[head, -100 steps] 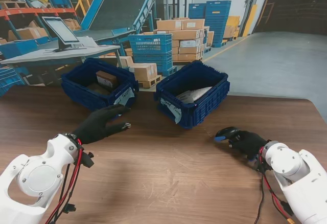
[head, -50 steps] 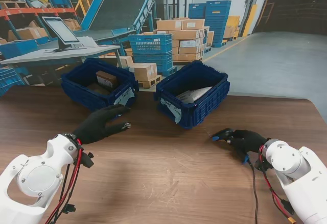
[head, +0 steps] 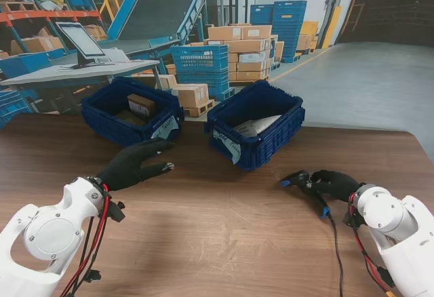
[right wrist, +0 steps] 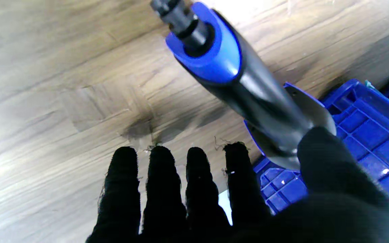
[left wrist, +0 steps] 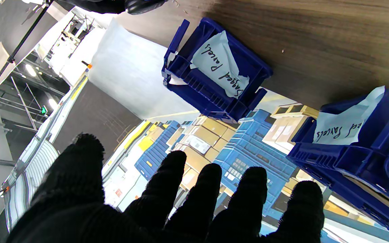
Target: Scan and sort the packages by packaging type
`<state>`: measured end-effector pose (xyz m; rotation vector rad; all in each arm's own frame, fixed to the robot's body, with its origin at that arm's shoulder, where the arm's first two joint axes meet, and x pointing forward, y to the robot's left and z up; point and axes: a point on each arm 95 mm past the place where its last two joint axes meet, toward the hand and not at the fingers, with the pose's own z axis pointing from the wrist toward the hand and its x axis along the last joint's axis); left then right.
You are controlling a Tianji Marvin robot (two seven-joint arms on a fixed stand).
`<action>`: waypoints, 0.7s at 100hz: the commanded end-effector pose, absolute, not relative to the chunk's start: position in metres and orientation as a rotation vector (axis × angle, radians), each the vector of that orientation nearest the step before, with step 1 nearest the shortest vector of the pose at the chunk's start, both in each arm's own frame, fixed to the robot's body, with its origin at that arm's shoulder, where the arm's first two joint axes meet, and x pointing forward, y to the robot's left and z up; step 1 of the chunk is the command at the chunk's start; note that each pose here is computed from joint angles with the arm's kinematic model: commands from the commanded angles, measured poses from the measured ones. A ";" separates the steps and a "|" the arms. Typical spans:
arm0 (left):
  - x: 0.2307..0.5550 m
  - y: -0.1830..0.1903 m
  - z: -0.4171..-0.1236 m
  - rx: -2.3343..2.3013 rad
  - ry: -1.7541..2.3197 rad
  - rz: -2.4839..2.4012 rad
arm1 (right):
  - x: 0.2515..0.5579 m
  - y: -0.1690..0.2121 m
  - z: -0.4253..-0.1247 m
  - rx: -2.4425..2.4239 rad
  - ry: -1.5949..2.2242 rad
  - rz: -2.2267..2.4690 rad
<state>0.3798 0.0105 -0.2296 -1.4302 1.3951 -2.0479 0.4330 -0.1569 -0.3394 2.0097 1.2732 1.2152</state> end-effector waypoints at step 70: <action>0.376 0.002 -0.231 -1.493 1.392 -2.106 | 0.398 -0.121 -0.262 1.754 0.984 1.538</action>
